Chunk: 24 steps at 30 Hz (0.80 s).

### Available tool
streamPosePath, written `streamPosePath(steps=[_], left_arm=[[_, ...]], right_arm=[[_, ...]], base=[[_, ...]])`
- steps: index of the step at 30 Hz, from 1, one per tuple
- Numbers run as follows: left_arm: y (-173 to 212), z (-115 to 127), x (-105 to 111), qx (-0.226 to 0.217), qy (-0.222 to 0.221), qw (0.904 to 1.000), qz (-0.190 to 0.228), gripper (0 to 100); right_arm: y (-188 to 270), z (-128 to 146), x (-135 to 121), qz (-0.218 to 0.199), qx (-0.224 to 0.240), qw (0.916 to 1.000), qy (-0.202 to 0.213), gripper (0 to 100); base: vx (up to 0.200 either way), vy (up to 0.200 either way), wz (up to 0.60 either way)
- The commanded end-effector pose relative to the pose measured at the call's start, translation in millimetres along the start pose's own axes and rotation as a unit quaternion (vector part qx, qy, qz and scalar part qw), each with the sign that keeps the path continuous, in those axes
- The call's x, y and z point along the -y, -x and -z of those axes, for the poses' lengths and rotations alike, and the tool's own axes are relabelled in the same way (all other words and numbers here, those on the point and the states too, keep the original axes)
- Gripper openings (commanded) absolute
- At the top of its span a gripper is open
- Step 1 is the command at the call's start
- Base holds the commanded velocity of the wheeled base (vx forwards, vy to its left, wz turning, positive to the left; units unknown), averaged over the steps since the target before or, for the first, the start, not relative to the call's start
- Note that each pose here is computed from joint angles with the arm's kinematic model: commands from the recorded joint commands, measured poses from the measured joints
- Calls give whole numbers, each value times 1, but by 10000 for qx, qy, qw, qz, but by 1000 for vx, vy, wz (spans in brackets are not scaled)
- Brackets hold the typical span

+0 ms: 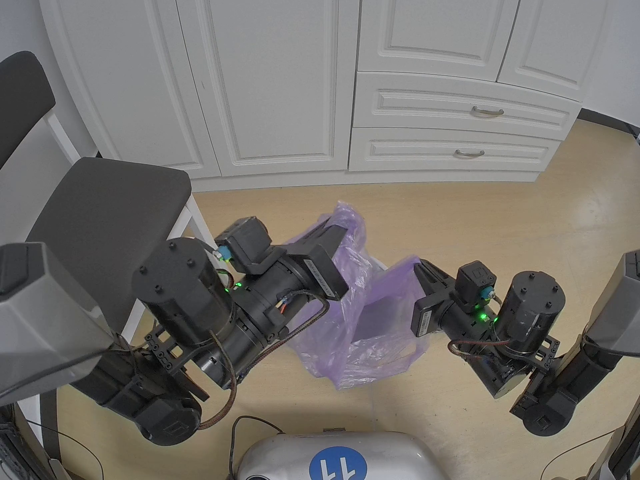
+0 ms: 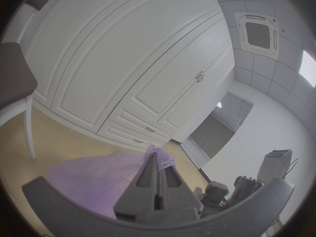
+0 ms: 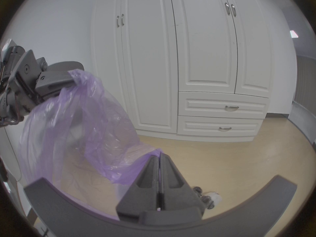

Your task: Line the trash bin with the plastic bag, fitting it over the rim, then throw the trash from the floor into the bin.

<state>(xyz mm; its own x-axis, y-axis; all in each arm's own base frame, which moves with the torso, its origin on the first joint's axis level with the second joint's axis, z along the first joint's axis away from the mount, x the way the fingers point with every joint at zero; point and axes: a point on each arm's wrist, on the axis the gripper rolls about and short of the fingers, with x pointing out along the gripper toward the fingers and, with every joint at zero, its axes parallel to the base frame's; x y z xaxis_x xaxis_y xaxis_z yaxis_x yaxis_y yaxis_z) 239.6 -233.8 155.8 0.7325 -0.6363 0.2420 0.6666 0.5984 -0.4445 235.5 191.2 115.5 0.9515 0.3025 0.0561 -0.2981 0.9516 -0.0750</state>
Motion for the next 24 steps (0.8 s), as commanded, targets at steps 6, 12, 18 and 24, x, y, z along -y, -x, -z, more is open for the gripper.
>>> streamPosePath(steps=[6,12,18,24], left_arm=[[-16,51,-23,-553,374,9973,-290,0],[-28,74,-62,-574,475,9935,-858,0],[2,46,-59,-466,395,9898,-1284,0],[16,21,-81,-262,360,9860,-1605,0]], right_arm=[[-5,25,16,207,-419,9983,334,0],[-14,46,19,112,-679,9970,359,0],[-13,35,-5,-208,-448,9987,-89,0],[-16,30,-42,-646,-305,9920,-1039,0]], base=[[0,0,0],[0,0,0],[0,0,0],[0,0,0]])
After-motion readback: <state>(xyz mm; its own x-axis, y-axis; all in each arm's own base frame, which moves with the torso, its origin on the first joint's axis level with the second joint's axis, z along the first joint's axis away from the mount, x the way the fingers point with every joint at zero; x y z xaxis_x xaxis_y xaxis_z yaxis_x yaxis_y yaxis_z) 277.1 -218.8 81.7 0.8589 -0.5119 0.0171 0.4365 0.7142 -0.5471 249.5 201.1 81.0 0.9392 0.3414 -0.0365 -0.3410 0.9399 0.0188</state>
